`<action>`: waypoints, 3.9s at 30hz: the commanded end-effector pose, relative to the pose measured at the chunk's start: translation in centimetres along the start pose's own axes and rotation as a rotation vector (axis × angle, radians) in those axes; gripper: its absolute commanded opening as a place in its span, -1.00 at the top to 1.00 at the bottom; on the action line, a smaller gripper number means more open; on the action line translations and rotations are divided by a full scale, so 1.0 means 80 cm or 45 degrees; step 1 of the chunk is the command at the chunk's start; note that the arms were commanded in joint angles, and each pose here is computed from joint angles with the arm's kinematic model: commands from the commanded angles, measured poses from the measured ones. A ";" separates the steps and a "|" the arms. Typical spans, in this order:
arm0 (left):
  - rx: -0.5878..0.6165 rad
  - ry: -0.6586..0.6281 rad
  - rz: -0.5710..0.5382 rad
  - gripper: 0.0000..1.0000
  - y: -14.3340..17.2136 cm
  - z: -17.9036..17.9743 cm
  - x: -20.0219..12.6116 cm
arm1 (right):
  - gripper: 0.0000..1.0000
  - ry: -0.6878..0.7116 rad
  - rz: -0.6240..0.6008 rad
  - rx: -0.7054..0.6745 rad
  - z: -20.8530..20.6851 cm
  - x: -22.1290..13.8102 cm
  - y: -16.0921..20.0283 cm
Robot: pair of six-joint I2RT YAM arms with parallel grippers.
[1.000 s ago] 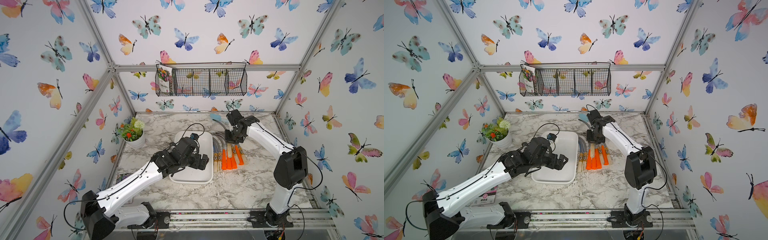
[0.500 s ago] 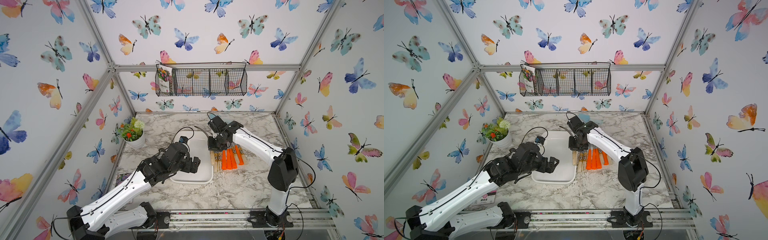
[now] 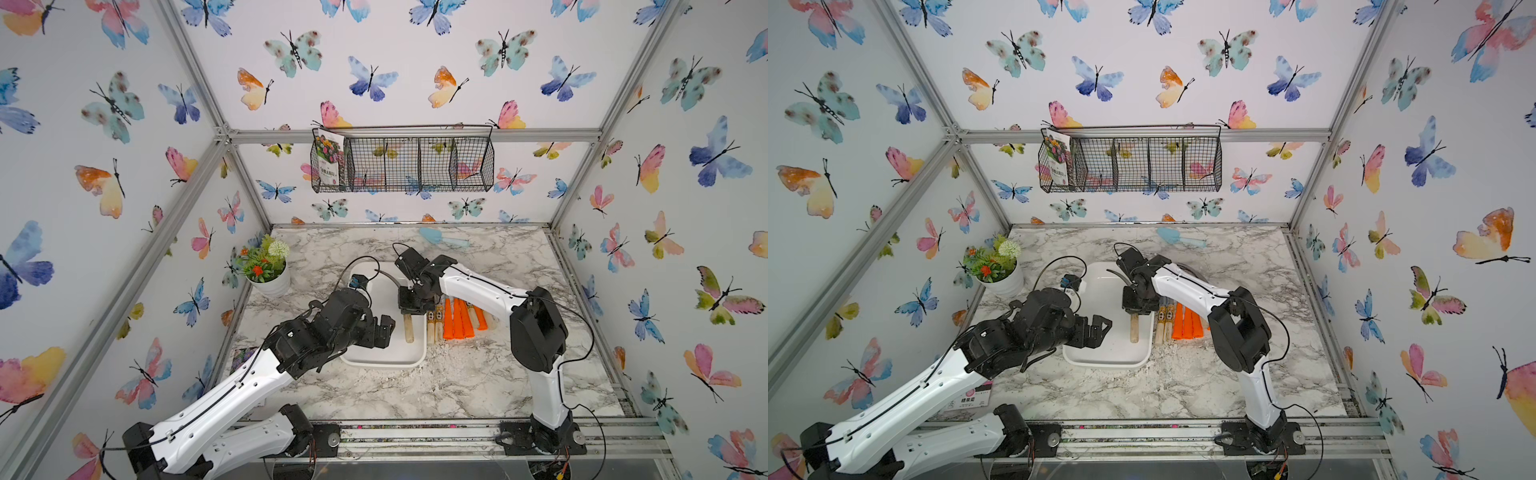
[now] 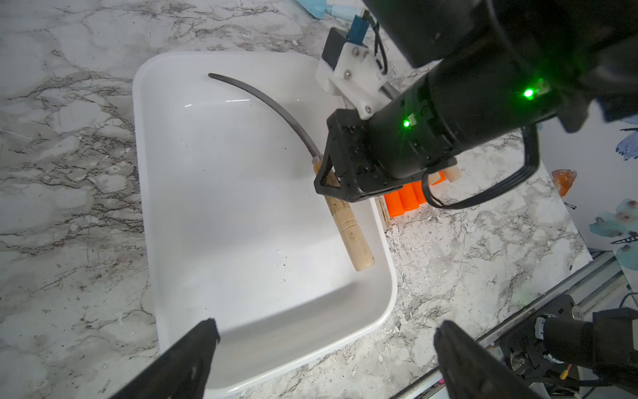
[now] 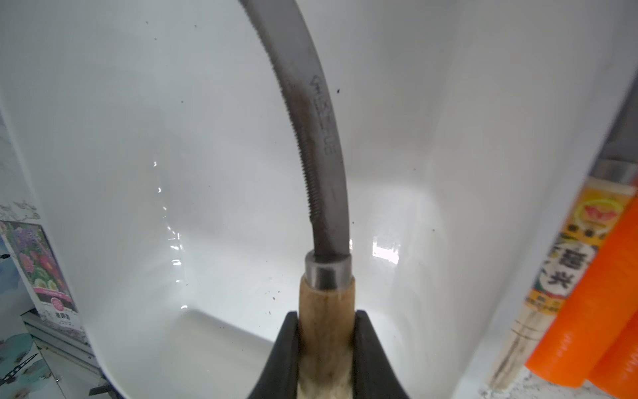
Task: Put small sickles into storage boxes
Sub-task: Place the sickle in the storage box, then pick up the sickle at the center of the board.
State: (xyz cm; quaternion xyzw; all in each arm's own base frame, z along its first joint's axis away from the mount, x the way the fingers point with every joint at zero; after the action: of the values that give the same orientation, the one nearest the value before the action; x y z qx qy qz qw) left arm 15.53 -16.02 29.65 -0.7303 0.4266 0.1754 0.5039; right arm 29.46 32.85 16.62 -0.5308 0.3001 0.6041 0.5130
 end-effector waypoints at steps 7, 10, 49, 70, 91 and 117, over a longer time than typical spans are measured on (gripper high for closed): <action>-0.030 -0.053 -0.028 -0.97 0.003 0.013 -0.010 | 0.52 -0.055 0.071 -0.063 0.012 0.044 -0.012; -0.028 -0.057 -0.035 -0.97 0.003 0.014 -0.011 | 0.27 -0.047 0.085 -0.079 0.011 0.048 -0.012; 0.128 0.124 0.035 -0.97 -0.030 -0.042 0.013 | -0.97 0.147 -0.157 -0.370 0.005 -0.108 -0.019; 0.185 0.280 0.230 -0.97 -0.016 -0.067 0.075 | -0.87 0.284 -0.069 -0.196 -0.103 -0.097 0.032; 0.163 0.294 0.378 -0.97 0.028 -0.045 0.116 | 0.14 0.355 0.103 -0.114 -0.155 -0.022 0.099; 0.152 0.262 0.393 -0.97 0.034 -0.040 0.124 | 0.31 0.356 0.181 -0.089 -0.188 0.034 0.092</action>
State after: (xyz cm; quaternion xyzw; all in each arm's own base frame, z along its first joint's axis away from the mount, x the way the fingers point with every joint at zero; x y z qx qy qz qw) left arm 18.36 -23.60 22.90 -0.6389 0.5925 0.1480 0.4678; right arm 28.06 18.15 10.40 -0.6069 0.3758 0.5619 0.4181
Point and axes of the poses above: each gripper's point midway between its finger pads, its own x axis out along the fingers, its own z axis along the line the jaws close on, y = z × x, the point moved 9 cm from there along -x, back along the fingers, and after that the axes turned 13 degrees about -x, right-handed, at the moved point
